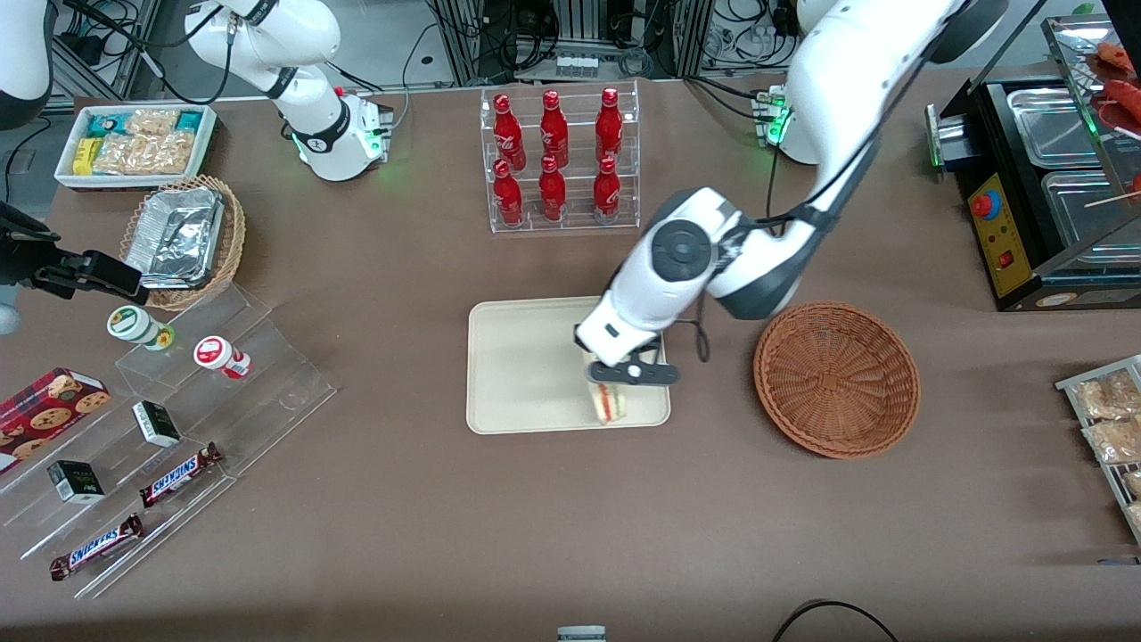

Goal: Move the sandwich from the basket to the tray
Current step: 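Carry the sandwich with the left gripper over to the cream tray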

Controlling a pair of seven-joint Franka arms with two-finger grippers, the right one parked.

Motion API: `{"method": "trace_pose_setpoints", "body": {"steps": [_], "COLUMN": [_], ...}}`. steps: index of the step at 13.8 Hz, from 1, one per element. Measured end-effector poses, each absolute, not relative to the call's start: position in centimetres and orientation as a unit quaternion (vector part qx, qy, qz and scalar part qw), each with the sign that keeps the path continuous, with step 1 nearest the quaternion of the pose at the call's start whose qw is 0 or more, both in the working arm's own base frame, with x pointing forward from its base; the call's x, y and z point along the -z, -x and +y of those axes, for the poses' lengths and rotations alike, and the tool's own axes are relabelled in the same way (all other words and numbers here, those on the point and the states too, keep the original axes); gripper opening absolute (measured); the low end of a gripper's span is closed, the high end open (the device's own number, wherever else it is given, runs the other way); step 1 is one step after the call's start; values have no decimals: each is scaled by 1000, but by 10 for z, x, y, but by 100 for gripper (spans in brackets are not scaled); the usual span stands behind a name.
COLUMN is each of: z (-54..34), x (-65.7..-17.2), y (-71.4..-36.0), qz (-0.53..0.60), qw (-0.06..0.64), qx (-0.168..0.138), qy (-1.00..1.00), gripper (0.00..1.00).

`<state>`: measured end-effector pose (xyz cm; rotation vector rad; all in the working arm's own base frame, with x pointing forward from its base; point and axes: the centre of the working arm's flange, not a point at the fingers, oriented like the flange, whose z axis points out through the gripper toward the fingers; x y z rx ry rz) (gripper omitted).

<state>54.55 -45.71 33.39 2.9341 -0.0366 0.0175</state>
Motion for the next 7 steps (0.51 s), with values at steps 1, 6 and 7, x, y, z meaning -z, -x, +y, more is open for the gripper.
{"method": "trace_pose_setpoints", "body": {"steps": [1, 6, 7], "z": [-470, -510, -515], "x": [-323, -286, -282], "y": [-538, -515, -510], "qz": [-13, -27, -32], "qw": [93, 100, 100], "qx": [-16, -41, -38], "qy": [-995, -994, -994], "gripper": [14, 14, 14]}}
